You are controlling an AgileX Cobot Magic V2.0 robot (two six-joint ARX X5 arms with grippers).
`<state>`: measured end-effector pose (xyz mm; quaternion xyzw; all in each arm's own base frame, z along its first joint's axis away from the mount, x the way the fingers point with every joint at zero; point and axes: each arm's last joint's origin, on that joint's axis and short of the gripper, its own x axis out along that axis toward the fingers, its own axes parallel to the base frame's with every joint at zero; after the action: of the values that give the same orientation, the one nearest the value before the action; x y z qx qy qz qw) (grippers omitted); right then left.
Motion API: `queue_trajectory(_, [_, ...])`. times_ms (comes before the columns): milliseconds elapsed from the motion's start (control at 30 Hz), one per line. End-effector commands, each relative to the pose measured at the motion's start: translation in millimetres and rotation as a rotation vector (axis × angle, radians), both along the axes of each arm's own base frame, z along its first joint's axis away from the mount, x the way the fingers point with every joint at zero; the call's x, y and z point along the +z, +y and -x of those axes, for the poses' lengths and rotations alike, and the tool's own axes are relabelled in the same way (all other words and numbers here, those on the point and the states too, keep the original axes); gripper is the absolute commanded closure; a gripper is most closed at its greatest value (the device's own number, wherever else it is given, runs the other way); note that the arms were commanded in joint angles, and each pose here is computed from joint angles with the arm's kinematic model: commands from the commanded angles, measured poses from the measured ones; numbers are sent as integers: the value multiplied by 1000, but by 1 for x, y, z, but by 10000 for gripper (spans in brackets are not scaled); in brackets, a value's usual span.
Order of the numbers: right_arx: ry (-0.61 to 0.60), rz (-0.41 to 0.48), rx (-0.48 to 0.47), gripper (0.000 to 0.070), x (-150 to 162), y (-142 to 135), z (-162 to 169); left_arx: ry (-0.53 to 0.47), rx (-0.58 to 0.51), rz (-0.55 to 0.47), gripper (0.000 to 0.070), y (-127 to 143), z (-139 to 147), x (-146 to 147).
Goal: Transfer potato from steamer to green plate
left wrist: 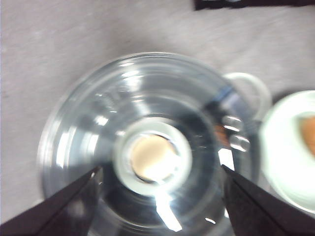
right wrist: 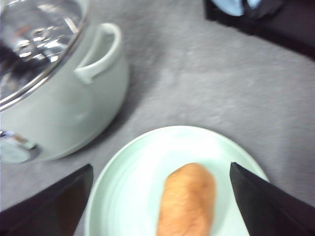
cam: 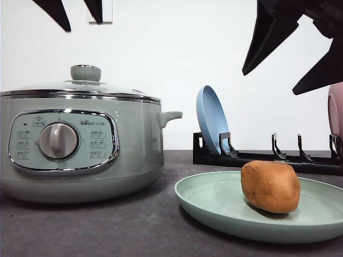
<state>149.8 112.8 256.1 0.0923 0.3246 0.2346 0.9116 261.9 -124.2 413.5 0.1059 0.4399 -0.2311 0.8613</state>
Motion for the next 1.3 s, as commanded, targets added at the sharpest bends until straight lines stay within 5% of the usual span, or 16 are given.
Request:
queue_trajectory(0, [-13,-4,44,140,5,3,0,-11,-35,53,230,-1,8,10])
queue_trajectory(200, [40,-31,133,140,3,4,3,32,-146,180,231,5,35,25])
queue_trajectory(567, [107,-56,220,140,0,5,7,77,-203,230,239,10,56,32])
queue_trajectory(667, [107,-55,220,145,0,5,7,79,-214,220,358,10,56,32])
queue_trajectory(700, [107,-55,220,189,0,5,7,78,-215,219,449,10,56,32])
queue_trajectory(767, [112,-52,219,395,-1,5,7,78,-216,219,634,10,56,32])
queue_trajectory(833, [116,-46,218,635,-1,5,8,78,-216,219,697,10,56,32])
queue_trajectory(867, [116,-44,219,700,-1,5,8,77,-216,219,698,10,56,32])
queue_trajectory(1267, [115,-45,219,700,-1,5,8,77,-215,220,697,10,56,32])
